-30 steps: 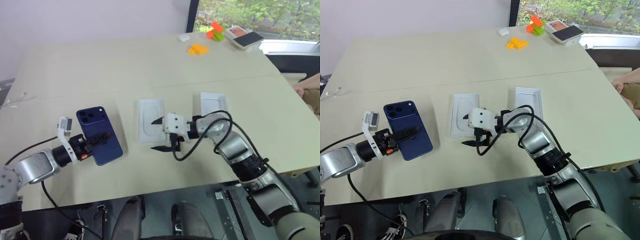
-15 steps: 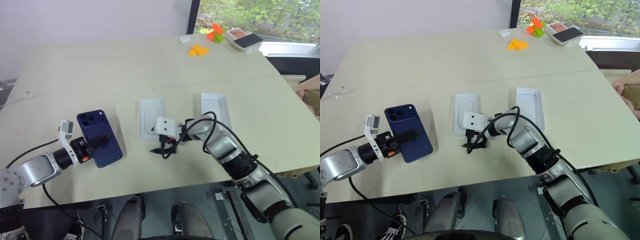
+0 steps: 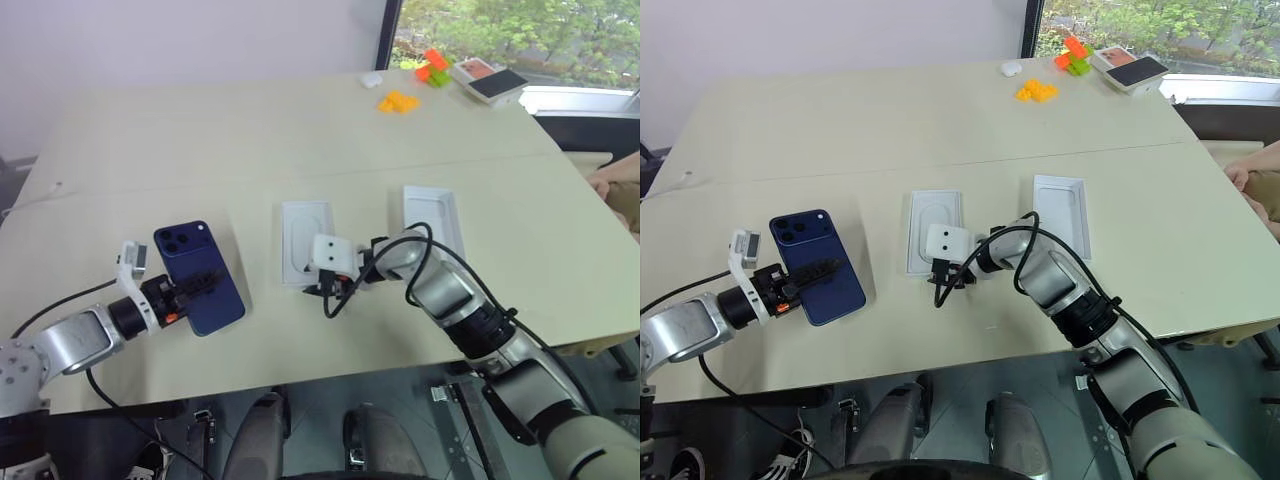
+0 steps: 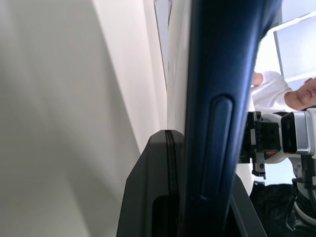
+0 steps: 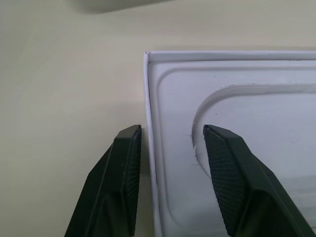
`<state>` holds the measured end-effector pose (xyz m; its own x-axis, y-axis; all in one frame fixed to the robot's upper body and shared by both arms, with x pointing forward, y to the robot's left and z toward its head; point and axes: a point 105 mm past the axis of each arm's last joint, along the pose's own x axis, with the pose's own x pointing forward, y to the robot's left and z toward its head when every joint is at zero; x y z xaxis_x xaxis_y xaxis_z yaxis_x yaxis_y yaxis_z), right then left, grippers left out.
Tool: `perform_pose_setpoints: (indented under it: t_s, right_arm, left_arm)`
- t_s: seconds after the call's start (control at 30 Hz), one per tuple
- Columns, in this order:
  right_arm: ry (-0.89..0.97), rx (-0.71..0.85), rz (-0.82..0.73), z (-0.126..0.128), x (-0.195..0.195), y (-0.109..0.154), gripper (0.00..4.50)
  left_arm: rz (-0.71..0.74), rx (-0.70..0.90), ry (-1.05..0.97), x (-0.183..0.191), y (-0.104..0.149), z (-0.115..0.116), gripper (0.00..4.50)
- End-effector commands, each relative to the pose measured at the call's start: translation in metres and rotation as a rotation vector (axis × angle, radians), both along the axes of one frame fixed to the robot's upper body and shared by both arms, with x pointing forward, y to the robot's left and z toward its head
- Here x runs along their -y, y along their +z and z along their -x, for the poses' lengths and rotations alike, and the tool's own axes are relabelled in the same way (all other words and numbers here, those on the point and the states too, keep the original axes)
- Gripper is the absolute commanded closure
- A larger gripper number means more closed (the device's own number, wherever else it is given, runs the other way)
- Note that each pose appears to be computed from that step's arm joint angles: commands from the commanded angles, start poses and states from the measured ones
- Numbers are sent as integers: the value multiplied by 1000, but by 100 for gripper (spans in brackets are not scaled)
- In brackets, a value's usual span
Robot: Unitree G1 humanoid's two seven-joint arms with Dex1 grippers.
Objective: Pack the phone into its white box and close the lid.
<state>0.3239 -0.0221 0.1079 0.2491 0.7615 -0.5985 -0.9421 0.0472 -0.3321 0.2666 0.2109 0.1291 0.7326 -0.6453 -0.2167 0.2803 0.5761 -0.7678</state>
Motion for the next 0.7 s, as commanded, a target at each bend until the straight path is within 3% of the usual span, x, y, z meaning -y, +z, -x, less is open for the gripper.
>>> perform_pose_setpoints:
  t_s: [0.03,0.07,0.33,0.7]
  right_arm:
    - [16,2,13,4,4,-1,370]
    - [18,6,18,5,4,-1,396]
    - [67,18,22,16,8,-1,396]
    - [136,-48,-40,54,2,-1,396]
  left_arm:
    - [15,75,-26,6,18,0,450]
    - [9,75,-27,6,17,0,450]
    - [8,74,-24,5,18,-1,450]
    - [10,110,-43,13,23,-4,450]
